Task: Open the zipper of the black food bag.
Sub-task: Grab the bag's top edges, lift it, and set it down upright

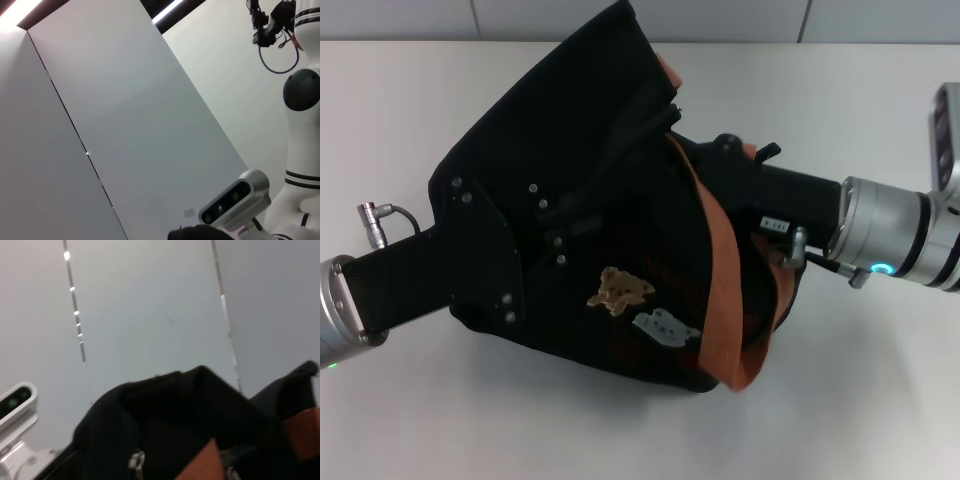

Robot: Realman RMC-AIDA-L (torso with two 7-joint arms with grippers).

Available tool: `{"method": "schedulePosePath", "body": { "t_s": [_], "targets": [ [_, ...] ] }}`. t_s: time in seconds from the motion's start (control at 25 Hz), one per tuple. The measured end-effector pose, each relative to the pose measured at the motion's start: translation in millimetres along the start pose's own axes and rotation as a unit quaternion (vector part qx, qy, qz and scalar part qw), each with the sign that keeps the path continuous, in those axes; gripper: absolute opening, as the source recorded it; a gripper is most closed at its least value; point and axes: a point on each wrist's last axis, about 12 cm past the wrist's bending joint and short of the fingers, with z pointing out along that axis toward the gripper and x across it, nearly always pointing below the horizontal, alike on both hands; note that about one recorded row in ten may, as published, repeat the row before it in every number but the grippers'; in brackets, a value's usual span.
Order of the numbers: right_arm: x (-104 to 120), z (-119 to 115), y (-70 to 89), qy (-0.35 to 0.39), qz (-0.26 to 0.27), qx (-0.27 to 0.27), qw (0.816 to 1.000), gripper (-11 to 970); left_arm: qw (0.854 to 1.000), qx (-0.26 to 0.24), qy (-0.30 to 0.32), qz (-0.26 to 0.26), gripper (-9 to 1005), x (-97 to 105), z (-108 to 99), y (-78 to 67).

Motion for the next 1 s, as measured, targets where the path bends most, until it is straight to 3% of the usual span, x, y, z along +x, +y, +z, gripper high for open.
{"method": "schedulePosePath", "body": {
  "t_s": [0.28,0.56,0.6,0.84,1.0],
  "targets": [
    [1.1,-28.6,-2.4,-0.056,0.038,0.063,0.996,-3,1.000,0.000,0.000,0.000,94,0.0,-0.1,0.1],
    [-2.6,-69.9,2.2,-0.080,0.094,0.068,0.990,6,1.000,-0.003,0.003,0.001,94,0.2,-1.0,0.9],
    [-1.0,-82.0,2.6,-0.070,0.099,0.077,0.990,8,1.000,-0.003,0.003,0.001,94,0.3,-1.1,0.8],
    [16.8,-104.2,9.2,-0.009,0.105,0.101,0.989,16,1.000,-0.003,0.003,0.006,94,0.4,-0.9,1.1],
    [32.6,-96.5,22.2,0.049,0.122,0.055,0.990,16,1.000,-0.002,0.002,0.008,94,0.4,0.2,2.2]
  ]
}}
